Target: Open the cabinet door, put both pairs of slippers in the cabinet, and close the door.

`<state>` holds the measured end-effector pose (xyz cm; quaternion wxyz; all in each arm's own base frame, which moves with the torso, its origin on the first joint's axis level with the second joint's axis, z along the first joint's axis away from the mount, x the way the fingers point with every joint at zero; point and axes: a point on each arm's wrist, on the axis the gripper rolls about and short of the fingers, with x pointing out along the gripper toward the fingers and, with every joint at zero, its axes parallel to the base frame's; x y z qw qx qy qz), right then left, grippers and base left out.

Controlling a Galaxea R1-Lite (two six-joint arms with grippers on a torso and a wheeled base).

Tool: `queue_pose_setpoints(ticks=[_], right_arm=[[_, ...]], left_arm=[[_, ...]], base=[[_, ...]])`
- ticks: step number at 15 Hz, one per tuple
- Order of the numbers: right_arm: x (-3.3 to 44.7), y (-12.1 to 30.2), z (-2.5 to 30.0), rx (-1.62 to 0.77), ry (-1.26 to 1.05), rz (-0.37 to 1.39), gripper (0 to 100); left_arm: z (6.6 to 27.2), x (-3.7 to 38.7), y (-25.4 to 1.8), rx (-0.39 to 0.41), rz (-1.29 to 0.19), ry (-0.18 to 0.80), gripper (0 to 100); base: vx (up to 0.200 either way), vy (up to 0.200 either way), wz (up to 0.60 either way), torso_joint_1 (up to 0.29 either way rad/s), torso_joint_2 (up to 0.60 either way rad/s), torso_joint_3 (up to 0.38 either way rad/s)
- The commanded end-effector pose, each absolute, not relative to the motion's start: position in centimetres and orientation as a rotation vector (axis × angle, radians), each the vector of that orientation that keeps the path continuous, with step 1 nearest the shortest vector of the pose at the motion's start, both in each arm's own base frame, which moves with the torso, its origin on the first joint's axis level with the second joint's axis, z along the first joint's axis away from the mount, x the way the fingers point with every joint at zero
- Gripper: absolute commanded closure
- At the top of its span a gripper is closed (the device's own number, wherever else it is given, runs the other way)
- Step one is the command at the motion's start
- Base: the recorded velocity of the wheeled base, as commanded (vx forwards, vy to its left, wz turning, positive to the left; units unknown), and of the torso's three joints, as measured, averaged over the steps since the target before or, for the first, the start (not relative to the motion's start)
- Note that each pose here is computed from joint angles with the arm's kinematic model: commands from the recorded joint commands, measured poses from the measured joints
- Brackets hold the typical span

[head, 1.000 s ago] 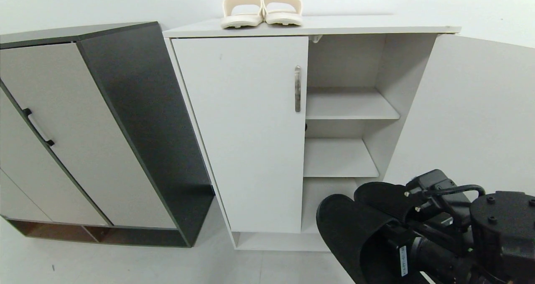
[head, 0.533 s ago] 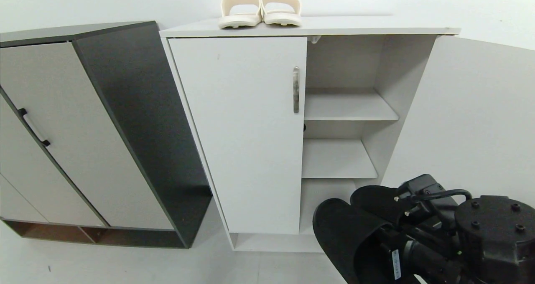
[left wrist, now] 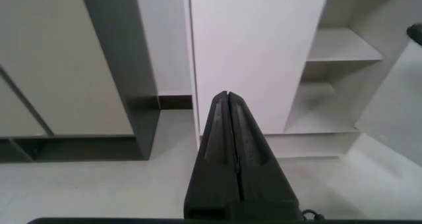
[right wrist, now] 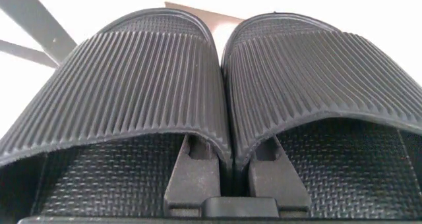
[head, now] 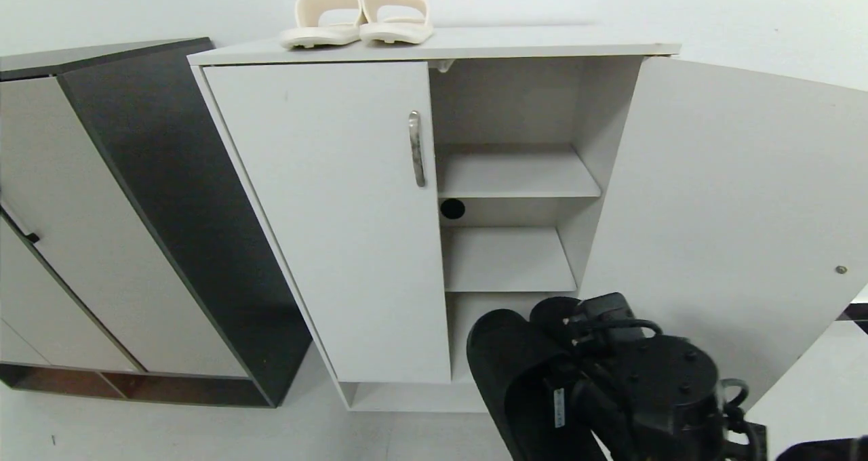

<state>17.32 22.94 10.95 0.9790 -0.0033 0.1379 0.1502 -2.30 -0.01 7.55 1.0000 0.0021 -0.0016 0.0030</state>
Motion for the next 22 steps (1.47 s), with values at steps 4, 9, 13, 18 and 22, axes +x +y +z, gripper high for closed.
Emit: queue_pose_setpoints(ticks=[4,9,13,18,22], right_arm=[[21.2,28.0,6.3,-0.006,0.305,0.233,100],[23.7,28.2,5.2,-0.008,0.295,0.138,100],[24.3,28.9,4.6,-0.012,0.296,0.140,100],[25.5,28.3,4.3,-0.013,0.299,0.107,100],[26.6,28.0,4.7,-0.008,0.294,0.077,100]], left_arm=[[7.6,-2.3,0.0,0.003,0.009,-0.002,100],[7.6,-2.3,0.0,0.003,0.008,-0.002,100],[7.6,-2.3,0.0,0.005,0.009,-0.002,100],[7.6,-2.3,0.0,0.017,0.011,-0.001,100],[7.6,-2.3,0.0,0.017,0.011,-0.001,100]], base=[[0.000,0.000,0.00,0.000,0.00,0.000],[0.000,0.000,0.00,0.000,0.00,0.000],[0.000,0.000,0.00,0.000,0.00,0.000],[0.000,0.000,0.00,0.000,0.00,-0.050],[0.000,0.000,0.00,0.002,0.00,-0.187]])
